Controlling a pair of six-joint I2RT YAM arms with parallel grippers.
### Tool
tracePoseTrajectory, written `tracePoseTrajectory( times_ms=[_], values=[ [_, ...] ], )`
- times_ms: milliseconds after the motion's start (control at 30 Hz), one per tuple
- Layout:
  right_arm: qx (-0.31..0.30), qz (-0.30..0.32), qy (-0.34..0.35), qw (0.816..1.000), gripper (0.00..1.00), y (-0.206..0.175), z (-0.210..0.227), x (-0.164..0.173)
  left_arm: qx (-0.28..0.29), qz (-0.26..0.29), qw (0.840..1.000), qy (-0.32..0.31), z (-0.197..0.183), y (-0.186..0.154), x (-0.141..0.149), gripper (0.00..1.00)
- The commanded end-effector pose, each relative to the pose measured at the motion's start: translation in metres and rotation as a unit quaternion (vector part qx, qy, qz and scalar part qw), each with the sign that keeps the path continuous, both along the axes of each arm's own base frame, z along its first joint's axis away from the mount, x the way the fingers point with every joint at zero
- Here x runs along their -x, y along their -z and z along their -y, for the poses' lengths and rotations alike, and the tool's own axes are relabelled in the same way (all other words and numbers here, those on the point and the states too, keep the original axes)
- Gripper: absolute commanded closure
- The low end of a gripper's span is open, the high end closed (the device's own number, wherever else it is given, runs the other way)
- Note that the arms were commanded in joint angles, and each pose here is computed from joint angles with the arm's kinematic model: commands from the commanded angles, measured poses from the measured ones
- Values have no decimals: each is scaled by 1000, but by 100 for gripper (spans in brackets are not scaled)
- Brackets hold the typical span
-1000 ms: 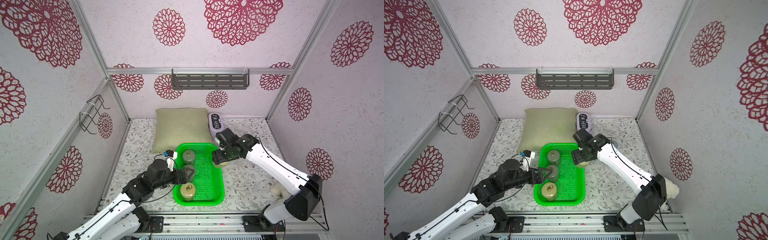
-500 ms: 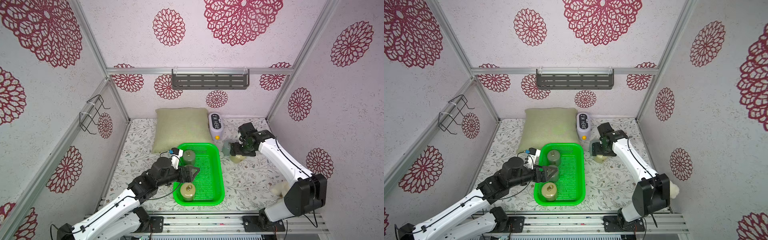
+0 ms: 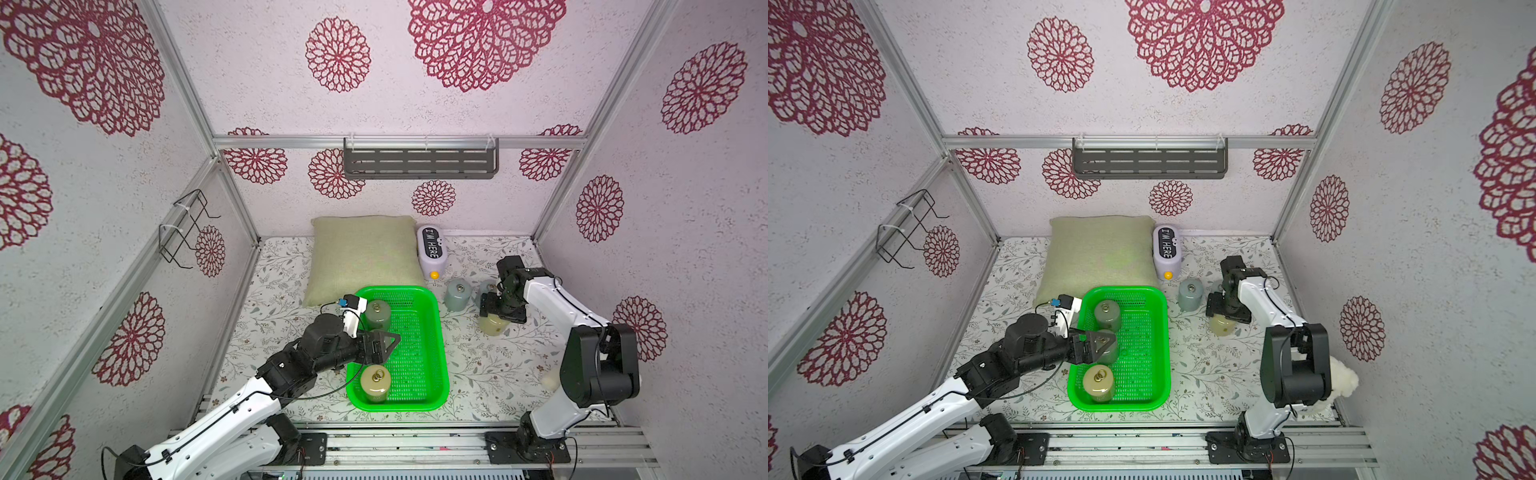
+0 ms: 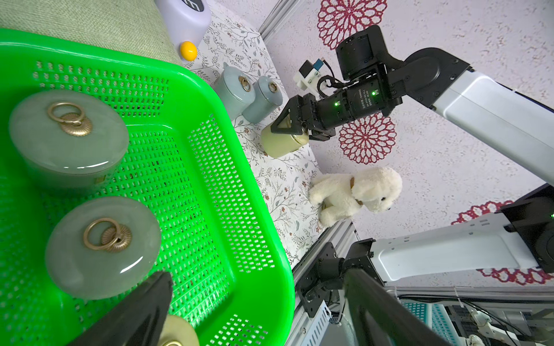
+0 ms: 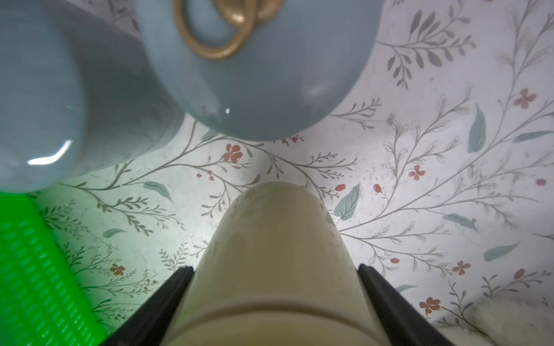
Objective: Take the tea canister out of the basket
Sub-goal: Place the tea canister at the center of the board.
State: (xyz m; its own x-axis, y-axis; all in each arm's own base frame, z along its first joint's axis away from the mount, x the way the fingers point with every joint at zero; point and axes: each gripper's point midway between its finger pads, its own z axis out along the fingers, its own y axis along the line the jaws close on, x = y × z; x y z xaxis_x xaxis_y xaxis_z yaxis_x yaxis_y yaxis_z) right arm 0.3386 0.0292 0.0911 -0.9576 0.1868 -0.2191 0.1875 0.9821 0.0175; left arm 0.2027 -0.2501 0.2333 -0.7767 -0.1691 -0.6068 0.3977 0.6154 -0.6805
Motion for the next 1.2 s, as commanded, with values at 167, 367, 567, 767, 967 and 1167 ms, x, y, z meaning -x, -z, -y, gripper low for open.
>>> tracePoseTrajectory(
  times_ms=[167,367,567,767,967,1167],
  values=[
    [10,37,23,999,34,-4,21,-29,-11,13,1000,-14,-4,2,-3,3],
    [5,22,27,999,34,7,24,-34,-20,14,999,-37,-10,3,-8,3],
    [0,14,29,999,33,15,24,-37,-20,15,999,-36,-10,3,-7,3],
    [-2,7,29,1000,29,18,24,-35,-19,16,999,-34,-10,2,-7,2],
    [-2,18,34,999,10,10,25,-35,-21,15,999,-34,-10,4,-7,3],
    [-11,41,40,998,1,-7,23,-33,-26,15,999,-38,-10,6,-9,3]
  ],
)
